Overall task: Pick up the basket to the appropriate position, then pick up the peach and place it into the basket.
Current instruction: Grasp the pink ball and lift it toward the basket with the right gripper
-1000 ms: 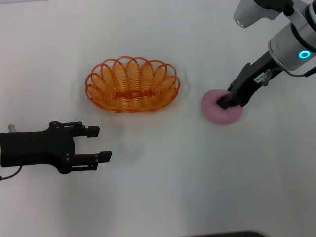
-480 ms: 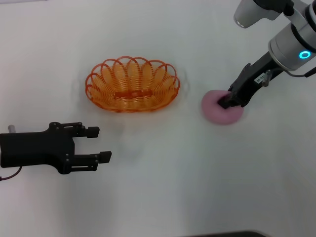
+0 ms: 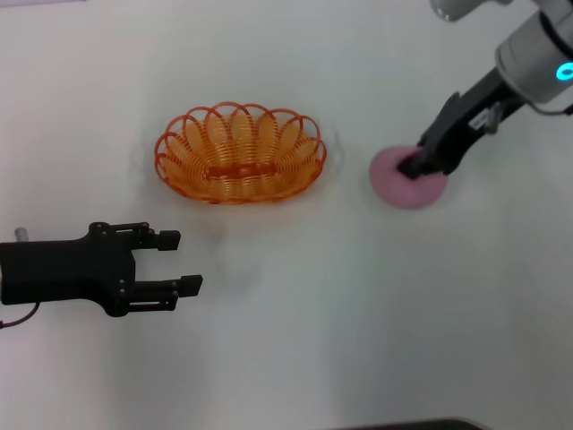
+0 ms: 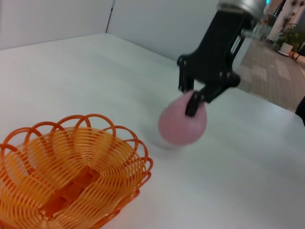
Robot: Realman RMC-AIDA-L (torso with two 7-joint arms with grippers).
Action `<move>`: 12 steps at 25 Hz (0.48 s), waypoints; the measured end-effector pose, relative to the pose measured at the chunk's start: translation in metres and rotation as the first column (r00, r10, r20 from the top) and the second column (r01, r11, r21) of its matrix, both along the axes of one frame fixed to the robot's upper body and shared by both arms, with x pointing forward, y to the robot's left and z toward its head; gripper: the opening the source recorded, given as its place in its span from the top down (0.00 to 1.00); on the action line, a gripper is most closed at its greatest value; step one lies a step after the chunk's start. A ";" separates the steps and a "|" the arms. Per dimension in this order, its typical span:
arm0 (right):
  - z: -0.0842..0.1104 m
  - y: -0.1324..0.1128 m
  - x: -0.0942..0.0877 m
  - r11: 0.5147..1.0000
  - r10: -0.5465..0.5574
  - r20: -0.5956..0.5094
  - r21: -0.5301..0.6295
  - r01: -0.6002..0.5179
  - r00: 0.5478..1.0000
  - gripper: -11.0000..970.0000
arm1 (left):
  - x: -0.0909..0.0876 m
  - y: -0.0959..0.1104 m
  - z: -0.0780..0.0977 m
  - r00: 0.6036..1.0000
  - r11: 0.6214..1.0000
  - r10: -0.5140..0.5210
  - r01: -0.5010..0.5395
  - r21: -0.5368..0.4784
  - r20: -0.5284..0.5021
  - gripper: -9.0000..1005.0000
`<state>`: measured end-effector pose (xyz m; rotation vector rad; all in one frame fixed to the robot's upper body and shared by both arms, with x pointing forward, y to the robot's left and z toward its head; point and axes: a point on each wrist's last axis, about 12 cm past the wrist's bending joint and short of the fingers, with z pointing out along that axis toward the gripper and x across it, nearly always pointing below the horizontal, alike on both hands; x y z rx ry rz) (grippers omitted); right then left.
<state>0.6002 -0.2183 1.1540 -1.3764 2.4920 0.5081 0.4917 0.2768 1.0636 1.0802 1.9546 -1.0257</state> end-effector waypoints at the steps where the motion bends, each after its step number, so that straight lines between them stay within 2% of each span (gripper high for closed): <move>1: 0.007 0.000 0.000 1.000 0.005 0.008 0.000 -0.005 1.000 0.94 | 0.000 0.000 0.000 1.000 1.000 0.000 0.000 0.000 0.000 0.25; 8: 0.044 0.009 0.000 0.999 0.048 0.061 -0.009 -0.047 0.997 0.94 | 0.000 0.000 0.000 1.000 1.000 -0.002 0.002 -0.001 0.000 0.25; 12: 0.057 0.017 0.001 0.997 0.076 0.087 -0.018 -0.074 0.993 0.94 | -0.001 -0.001 0.002 1.000 1.000 -0.018 0.018 -0.012 -0.004 0.25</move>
